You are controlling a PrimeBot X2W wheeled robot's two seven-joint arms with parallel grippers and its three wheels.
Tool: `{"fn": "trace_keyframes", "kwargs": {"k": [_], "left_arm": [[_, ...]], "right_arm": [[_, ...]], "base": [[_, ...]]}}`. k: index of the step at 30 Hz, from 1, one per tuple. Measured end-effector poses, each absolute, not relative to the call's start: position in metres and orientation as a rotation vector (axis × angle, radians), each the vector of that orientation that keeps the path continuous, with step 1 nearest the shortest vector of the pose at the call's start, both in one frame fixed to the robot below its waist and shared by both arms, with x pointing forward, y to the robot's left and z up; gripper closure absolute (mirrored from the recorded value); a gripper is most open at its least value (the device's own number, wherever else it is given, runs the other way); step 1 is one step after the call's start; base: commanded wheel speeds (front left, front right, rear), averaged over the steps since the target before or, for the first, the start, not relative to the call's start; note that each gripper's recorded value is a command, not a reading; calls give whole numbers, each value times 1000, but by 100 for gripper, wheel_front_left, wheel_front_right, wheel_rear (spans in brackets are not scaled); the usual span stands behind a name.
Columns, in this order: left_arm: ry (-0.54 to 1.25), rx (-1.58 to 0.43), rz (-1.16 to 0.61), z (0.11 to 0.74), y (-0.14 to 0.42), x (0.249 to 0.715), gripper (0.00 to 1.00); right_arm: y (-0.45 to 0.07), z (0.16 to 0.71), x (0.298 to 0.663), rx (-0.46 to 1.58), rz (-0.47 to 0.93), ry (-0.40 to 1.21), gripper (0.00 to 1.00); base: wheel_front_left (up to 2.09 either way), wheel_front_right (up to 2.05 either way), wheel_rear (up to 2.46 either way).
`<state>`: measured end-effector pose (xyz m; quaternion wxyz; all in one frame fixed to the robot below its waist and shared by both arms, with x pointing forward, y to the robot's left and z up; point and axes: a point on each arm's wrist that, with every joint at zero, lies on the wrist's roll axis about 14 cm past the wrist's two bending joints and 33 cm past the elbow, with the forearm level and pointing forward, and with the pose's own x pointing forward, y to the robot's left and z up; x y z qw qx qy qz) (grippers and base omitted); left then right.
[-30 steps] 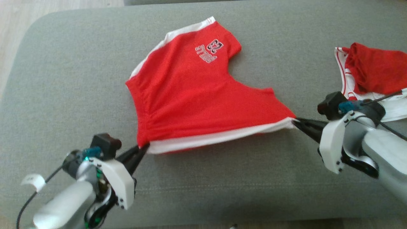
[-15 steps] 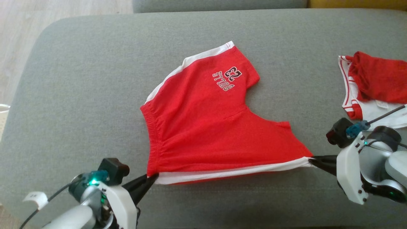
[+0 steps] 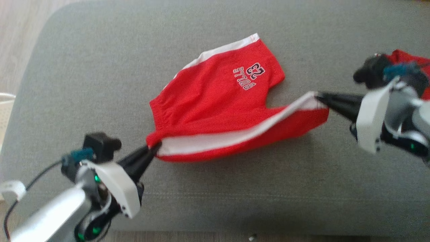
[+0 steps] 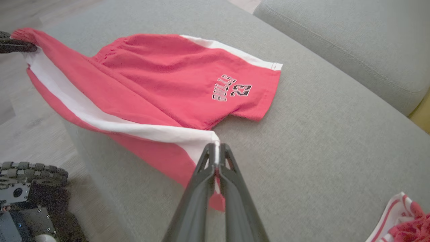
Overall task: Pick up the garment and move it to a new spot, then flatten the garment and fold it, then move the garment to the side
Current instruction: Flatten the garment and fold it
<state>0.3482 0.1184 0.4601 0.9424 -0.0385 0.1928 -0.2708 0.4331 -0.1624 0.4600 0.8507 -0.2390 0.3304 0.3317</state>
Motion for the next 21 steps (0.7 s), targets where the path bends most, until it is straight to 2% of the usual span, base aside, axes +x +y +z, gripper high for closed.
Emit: {"fn": "trace_keyframes", "kwargs": {"k": [13, 21], "left_arm": [[336, -155, -474, 470, 129, 425, 100], [348, -185, -367, 450, 148, 463, 100]], "right_arm": [[-140, 472, 537, -496, 656, 602, 100], [-124, 443, 578, -486, 663, 605, 100]], "base": [[0, 0, 0], [0, 0, 0]]}}
